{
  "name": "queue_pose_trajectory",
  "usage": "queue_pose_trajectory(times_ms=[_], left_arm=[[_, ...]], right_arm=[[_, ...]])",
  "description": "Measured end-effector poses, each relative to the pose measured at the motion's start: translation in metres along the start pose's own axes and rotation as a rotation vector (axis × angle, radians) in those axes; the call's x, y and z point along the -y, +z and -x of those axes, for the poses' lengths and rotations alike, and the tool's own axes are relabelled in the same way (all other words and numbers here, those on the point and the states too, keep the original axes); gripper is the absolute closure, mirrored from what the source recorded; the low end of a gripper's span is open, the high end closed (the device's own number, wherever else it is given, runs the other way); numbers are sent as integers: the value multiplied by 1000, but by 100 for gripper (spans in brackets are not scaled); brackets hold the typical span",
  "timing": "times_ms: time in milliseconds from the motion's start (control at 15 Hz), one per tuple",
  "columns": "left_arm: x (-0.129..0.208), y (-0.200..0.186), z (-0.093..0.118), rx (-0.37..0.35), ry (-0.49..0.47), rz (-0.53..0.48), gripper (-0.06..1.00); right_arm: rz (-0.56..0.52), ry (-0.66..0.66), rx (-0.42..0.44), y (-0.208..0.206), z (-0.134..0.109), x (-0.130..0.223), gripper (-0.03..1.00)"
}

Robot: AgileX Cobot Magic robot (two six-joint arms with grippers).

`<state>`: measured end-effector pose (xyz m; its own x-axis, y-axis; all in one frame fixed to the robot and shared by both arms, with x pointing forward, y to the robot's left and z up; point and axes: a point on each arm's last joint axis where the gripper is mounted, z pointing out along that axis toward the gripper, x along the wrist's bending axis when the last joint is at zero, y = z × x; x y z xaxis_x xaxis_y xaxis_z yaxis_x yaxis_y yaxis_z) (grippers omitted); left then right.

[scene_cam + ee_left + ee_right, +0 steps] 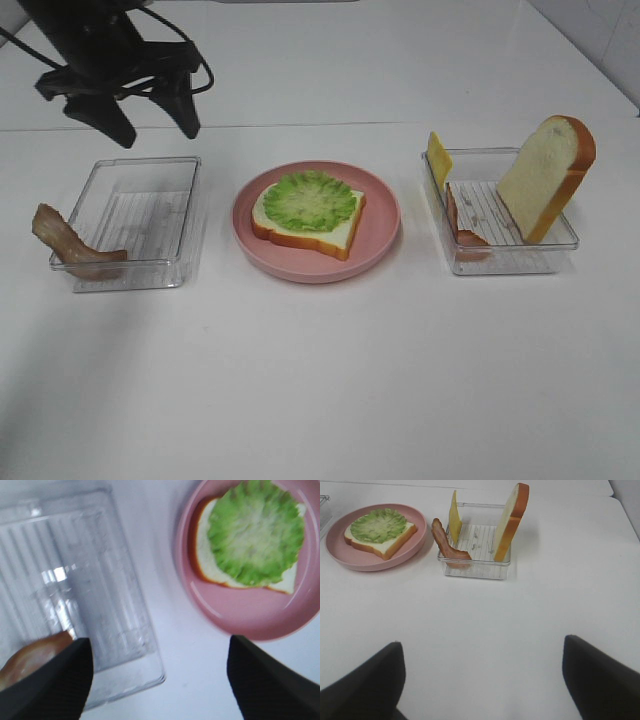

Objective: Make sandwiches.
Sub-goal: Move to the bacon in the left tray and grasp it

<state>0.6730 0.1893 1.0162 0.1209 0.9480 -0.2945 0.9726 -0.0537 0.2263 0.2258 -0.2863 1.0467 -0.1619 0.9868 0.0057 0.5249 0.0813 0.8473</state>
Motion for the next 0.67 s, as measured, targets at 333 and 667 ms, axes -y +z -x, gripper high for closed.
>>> queue_pose_trajectory(times_ms=[333, 667], left_arm=[[8, -24, -25, -158, -29, -25, 32], [46, -56, -39, -357, -93, -28, 32]], right_arm=[[0, 0, -1, 0, 0, 0, 16], [0, 0, -1, 0, 0, 0, 16]])
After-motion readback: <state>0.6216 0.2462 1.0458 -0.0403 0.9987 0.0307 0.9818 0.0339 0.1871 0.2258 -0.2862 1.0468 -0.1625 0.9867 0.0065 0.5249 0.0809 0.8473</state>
